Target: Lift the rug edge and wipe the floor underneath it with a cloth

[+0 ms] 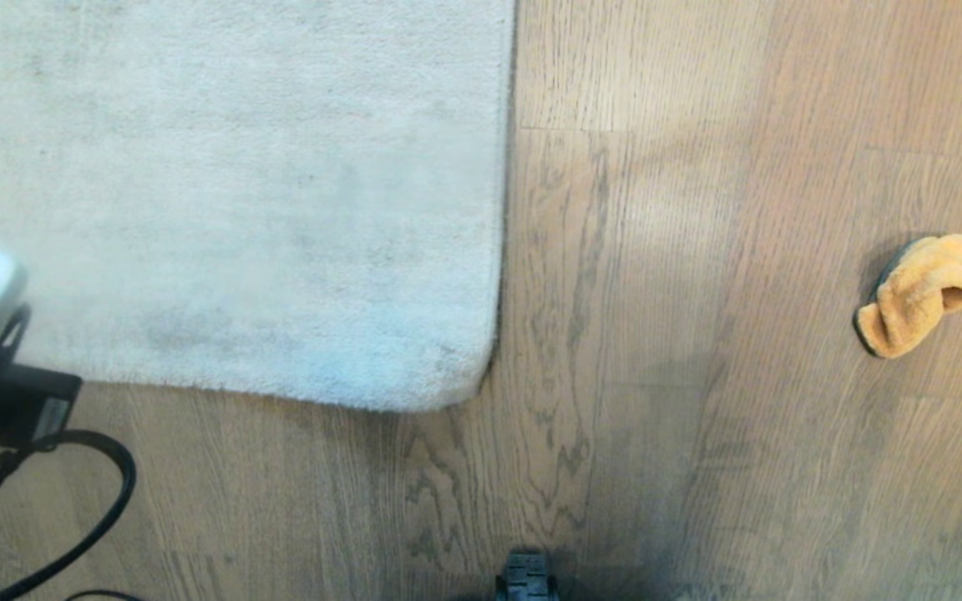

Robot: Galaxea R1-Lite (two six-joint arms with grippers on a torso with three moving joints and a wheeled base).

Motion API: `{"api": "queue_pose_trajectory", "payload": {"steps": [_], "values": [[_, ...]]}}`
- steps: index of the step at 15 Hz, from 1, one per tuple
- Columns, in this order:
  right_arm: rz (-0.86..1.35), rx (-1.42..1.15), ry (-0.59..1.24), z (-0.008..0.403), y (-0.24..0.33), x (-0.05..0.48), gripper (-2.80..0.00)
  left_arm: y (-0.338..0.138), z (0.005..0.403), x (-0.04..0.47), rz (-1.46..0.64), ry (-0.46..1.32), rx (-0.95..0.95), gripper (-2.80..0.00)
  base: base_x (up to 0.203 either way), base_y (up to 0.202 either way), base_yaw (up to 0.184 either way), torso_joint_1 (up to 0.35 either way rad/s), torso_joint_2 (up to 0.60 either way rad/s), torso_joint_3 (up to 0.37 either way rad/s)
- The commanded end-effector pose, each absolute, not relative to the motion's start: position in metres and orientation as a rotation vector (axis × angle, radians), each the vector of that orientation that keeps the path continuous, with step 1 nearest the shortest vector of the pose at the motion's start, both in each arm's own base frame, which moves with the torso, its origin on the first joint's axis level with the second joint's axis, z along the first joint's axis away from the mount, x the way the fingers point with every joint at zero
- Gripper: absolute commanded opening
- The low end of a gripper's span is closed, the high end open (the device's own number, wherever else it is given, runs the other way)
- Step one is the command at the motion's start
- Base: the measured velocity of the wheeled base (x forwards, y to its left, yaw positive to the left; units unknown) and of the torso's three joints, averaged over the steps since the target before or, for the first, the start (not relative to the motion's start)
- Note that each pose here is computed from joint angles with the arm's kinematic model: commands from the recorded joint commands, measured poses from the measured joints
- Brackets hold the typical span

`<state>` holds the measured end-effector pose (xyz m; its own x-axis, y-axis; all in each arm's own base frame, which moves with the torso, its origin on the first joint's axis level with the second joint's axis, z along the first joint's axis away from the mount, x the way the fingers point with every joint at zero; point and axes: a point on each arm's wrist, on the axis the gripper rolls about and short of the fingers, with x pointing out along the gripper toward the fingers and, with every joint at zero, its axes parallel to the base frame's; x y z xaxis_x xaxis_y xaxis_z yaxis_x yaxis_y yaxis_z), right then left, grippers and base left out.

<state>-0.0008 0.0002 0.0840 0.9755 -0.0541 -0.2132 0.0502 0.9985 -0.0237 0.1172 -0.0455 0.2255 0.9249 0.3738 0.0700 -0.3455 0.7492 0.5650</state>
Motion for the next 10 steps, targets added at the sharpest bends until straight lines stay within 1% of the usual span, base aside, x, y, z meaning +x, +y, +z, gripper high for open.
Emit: {"api": "queue_pose_trajectory", "payload": {"steps": [1,3,6,10], "values": [[-0.052,-0.018,0.217,0.084,0.0,-0.001,-2.8,-0.048,0.225,0.115,0.371,0.039,0.599,-2.8,0.0,0.0,0.0,0.0,0.0,0.0],[-0.052,-0.018,0.217,0.084,0.0,-0.001,-2.8,-0.051,0.225,0.114,0.327,0.023,0.594,-2.8,0.0,0.0,0.0,0.0,0.0,0.0],[-0.052,-0.018,0.217,0.084,0.0,-0.001,-2.8,-0.057,0.221,0.116,0.258,0.004,0.521,-2.8,0.0,0.0,0.0,0.0,0.0,0.0],[-0.052,-0.018,0.217,0.084,0.0,-0.001,-2.8,-0.07,0.21,0.131,0.113,0.02,0.466,-2.8,0.0,0.0,0.0,0.0,0.0,0.0]]}}
